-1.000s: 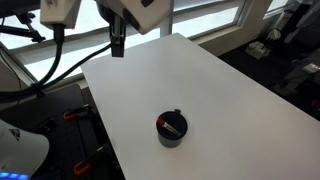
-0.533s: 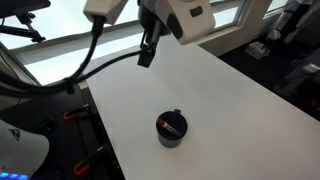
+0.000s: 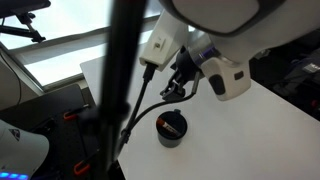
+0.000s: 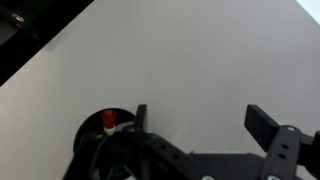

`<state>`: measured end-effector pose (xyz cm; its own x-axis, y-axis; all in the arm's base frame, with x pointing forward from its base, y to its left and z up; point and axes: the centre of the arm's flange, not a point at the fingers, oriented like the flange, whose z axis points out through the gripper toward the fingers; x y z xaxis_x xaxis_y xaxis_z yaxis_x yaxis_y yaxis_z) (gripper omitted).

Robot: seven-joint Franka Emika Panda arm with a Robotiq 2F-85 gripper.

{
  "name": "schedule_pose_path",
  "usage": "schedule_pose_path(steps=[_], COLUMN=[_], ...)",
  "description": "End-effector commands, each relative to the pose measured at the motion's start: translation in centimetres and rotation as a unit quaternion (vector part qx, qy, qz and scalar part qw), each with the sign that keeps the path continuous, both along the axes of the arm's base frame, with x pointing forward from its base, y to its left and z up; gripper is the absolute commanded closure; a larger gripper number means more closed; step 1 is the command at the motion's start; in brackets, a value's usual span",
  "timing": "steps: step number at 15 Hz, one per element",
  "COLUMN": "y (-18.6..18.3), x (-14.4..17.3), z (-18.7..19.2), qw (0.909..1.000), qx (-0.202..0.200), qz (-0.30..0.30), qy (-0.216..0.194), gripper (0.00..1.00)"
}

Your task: Remove the marker from the mug

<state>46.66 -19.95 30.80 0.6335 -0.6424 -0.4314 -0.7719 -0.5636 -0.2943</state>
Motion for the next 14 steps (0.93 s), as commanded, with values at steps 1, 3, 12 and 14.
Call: schedule_pose_path(steps=[1,3,12,14], y=[-0.2,0.1,0.2,-0.3], x=[3.4,4.1,3.4,3.5], z=[-4.1,-6.1,-9.0,-9.3], qw=[0.9953,0.9909,0.9888,0.987], qx=[-0.051,-0.066,-0.069,-0.071], qz=[-0.008,-0.004,0.0,0.0], qy=[0.083,0.117,0.132,0.144], gripper=[0.0,0.0,0.0,0.0])
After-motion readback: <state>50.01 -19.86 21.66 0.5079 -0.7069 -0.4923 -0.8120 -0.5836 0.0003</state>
